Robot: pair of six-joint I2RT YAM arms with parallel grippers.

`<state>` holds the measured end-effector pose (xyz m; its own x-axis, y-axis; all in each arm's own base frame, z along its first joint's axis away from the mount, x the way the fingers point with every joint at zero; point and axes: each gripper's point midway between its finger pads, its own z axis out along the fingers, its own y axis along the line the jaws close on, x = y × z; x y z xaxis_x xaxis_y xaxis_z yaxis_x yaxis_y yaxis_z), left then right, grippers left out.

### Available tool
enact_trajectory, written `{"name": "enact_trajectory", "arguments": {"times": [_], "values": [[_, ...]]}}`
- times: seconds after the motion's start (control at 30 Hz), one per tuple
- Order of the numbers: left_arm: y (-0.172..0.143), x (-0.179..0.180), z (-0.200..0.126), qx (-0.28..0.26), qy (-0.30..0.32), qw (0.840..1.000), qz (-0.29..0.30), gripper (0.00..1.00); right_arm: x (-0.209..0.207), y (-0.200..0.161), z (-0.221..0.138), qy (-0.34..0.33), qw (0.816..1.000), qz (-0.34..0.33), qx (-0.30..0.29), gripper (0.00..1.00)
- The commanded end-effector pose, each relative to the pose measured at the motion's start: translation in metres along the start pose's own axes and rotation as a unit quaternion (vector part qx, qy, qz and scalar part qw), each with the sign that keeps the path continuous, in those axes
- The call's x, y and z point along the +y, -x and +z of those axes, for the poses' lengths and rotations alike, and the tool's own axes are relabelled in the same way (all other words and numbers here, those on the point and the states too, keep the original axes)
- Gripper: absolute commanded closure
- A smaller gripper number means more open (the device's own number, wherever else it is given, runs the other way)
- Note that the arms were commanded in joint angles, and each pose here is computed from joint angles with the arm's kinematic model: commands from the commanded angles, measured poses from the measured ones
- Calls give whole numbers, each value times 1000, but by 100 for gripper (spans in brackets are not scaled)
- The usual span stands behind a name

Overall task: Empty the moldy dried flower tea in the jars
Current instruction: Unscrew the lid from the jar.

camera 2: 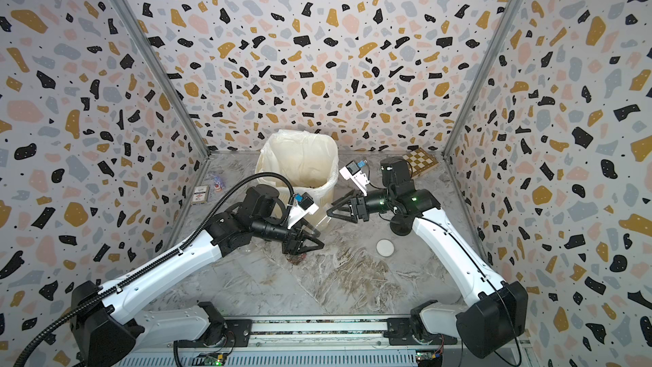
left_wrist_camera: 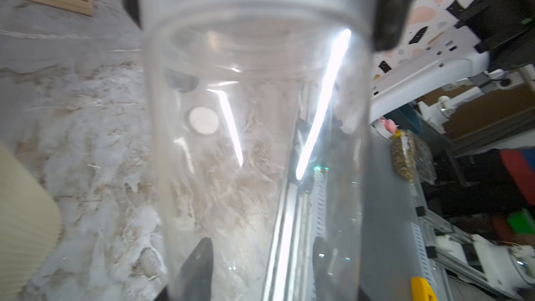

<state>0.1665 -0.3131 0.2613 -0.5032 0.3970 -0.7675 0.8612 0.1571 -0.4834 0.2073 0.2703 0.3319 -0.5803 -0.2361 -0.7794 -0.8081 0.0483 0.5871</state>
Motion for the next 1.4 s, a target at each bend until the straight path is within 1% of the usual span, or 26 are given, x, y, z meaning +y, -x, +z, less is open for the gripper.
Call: {"name": "enact_trajectory", "arguments": {"times": [0.0, 0.13, 0.2, 0.33, 0.37, 0.4, 0.47, 0.53, 0.6, 0.73, 0.77, 0.87, 0.93, 1.0, 1.13, 1.23, 1.37], "values": [[22, -58, -18, -29, -124, 991, 42, 61, 41, 0, -8, 62, 989, -131, -16, 50], [21, -76, -24, -18, -176, 984, 33, 61, 59, -6, -12, 104, 982, -160, -17, 50], [20, -82, -27, -12, -190, 981, 32, 61, 66, -8, -13, 114, 979, -167, -16, 49], [19, -83, -28, -6, -186, 982, 35, 62, 69, -8, -15, 105, 979, -176, -17, 44], [18, -80, -28, -6, -178, 983, 37, 62, 70, -6, -16, 100, 979, -177, -18, 40], [18, -77, -28, -6, -167, 985, 40, 62, 68, -4, -16, 87, 980, -179, -18, 34], [17, -67, -25, -7, -135, 990, 44, 62, 61, 2, -16, 54, 983, -173, -20, 18], [16, -54, -23, -8, -95, 994, 50, 62, 47, 11, -17, -1, 987, -156, -27, 6], [15, -40, -21, -9, -52, 997, 58, 61, 33, 20, -20, -38, 991, -126, -34, 2], [15, -14, -23, -16, 32, 996, 77, 61, 2, 34, -23, -77, 996, -16, -50, 0], [16, -10, -24, -21, 46, 995, 80, 61, -3, 34, -22, -81, 996, 0, -49, 0], [18, 7, -29, -33, 102, 990, 88, 61, -8, 38, -16, -98, 993, 31, -55, 1], [18, 20, -34, -32, 146, 985, 89, 61, -12, 39, -10, -113, 991, 47, -50, 2], [17, 27, -39, -31, 174, 980, 91, 61, -13, 39, -5, -116, 990, 59, -47, 3], [15, 33, -41, -32, 190, 977, 95, 62, -9, 44, 2, -101, 991, 63, -56, 3], [11, 37, -39, -23, 195, 977, 89, 62, -4, 46, 9, -95, 993, 56, -48, 4], [12, 35, -40, -26, 191, 977, 89, 62, -6, 44, 16, -92, 993, 57, -40, 7]]}}
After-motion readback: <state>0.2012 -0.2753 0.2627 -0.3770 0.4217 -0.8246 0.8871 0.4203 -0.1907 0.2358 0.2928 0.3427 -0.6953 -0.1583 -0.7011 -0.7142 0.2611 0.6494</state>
